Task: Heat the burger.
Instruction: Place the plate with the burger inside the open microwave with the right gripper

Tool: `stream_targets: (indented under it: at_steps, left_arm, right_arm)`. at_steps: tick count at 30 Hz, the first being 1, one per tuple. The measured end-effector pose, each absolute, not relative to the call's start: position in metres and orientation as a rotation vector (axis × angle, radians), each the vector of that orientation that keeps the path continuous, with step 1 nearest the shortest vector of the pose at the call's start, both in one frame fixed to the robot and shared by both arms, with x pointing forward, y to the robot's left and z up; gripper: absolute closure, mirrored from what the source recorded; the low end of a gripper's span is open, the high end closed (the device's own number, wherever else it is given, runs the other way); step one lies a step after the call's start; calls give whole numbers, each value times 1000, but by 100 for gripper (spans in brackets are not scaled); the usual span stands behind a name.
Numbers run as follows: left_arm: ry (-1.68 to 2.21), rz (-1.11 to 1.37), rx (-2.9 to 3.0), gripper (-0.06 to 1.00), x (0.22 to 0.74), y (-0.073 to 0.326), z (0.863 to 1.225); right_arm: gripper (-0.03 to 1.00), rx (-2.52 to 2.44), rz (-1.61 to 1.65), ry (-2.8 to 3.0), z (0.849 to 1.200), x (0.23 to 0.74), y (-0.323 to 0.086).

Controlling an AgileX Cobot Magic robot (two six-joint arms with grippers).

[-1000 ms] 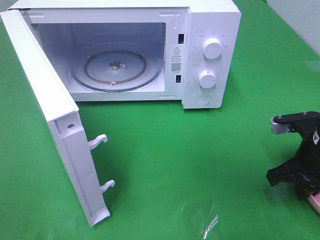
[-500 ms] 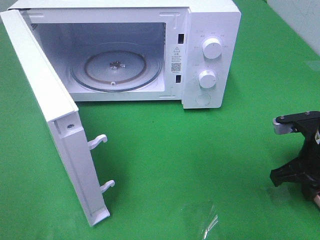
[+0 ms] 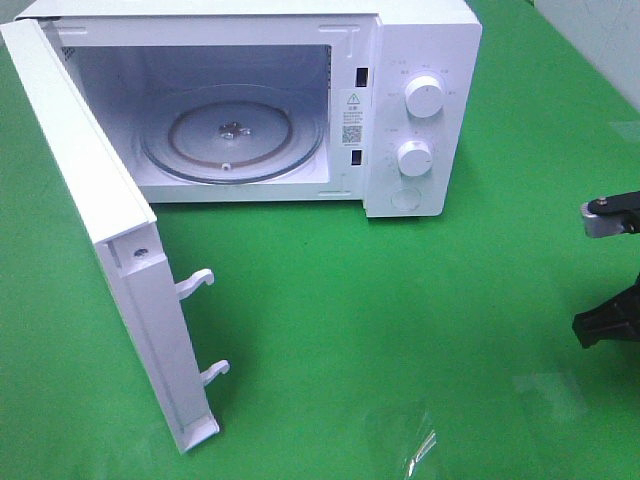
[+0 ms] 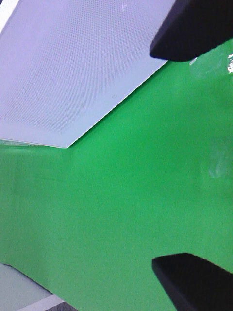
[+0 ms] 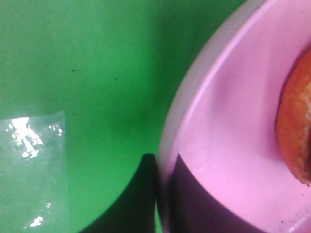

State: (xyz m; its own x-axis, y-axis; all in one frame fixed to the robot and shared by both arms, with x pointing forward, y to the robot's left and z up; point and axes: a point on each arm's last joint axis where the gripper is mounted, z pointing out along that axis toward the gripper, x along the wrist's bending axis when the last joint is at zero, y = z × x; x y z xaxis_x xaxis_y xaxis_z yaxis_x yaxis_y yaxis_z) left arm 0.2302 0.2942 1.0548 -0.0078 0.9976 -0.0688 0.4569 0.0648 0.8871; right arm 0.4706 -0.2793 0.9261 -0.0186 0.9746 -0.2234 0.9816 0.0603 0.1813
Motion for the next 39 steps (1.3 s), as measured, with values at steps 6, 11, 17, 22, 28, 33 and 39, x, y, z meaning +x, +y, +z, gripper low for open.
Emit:
stream_targets:
  at_steps: [6, 11, 17, 22, 28, 33, 39]
  left_arm:
    - [1573, 888, 1497, -5, 230, 294, 1055]
    - [1573, 888, 1497, -5, 230, 294, 1055]
    - [1573, 888, 1497, -5, 230, 294, 1055]
    - [1573, 888, 1497, -5, 230, 294, 1055]
    - [1573, 888, 1497, -5, 230, 294, 1055]
    - [1573, 888, 1497, -5, 230, 294, 1055]
    - [1573, 888, 1497, -5, 230, 294, 1055]
  right_arm:
    - [95, 1964, -40, 2002, 936, 468, -283]
    - [95, 1905, -78, 2032, 939, 465, -276]
    - [95, 1817, -103, 2086, 939, 461, -260]
    - [94, 1753, -99, 2124, 940, 458, -248]
    - [94, 1658, -138, 2181, 940, 452, -235]
    - [94, 1579, -172, 2216, 941, 447, -225]
    - [94, 1484, -193, 2265, 942, 437, -210]
